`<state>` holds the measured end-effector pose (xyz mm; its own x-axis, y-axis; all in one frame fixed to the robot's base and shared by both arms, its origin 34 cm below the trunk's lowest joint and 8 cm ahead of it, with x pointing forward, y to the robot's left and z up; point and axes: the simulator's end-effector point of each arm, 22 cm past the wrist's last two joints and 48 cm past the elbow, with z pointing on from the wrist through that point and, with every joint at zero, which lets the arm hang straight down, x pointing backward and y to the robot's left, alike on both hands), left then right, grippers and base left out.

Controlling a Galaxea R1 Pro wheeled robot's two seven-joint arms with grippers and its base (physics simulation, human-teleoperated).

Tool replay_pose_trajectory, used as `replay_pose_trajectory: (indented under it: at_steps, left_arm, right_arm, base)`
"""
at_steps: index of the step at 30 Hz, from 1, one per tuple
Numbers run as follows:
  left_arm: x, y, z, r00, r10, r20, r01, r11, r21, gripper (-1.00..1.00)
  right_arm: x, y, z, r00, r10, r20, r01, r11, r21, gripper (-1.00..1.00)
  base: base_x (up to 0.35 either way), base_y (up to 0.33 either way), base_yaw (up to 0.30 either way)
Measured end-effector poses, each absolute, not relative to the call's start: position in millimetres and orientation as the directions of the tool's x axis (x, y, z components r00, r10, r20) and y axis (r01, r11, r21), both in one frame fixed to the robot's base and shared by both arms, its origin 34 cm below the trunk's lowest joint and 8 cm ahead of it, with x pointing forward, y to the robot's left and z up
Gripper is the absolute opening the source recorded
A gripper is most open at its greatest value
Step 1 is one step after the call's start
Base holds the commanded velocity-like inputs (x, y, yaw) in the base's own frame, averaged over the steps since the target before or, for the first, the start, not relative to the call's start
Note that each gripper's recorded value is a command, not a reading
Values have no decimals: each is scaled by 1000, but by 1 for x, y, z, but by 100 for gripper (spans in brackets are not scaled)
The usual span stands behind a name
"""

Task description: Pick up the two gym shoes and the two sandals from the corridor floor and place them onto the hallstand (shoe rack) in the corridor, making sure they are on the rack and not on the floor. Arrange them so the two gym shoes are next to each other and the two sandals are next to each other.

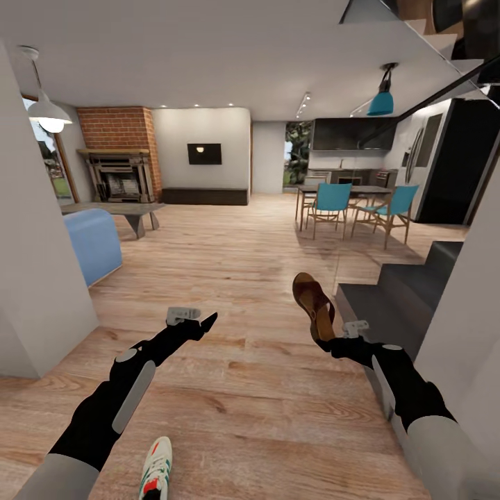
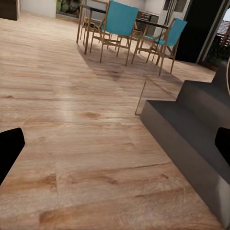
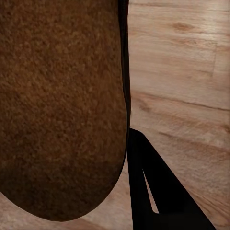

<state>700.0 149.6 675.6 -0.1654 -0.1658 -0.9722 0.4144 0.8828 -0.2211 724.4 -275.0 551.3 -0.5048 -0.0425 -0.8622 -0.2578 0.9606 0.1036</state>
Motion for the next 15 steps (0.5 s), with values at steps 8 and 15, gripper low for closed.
replay_pose_trajectory:
  at_steps: [8,15]
  left_arm:
    - [700,149,676,-165,-166,-972,415,883,-221,100]
    - [700,150,676,-165,-167,-972,414,883,-222,100]
  right_arm:
    - [724,-275,551,-505,-43,-862,-258,961,103,-100]
    - [724,-275,552,-504,-40,-863,-257,960,106,-100]
  base:
    - [0,0,3]
    - [-6,0,0]
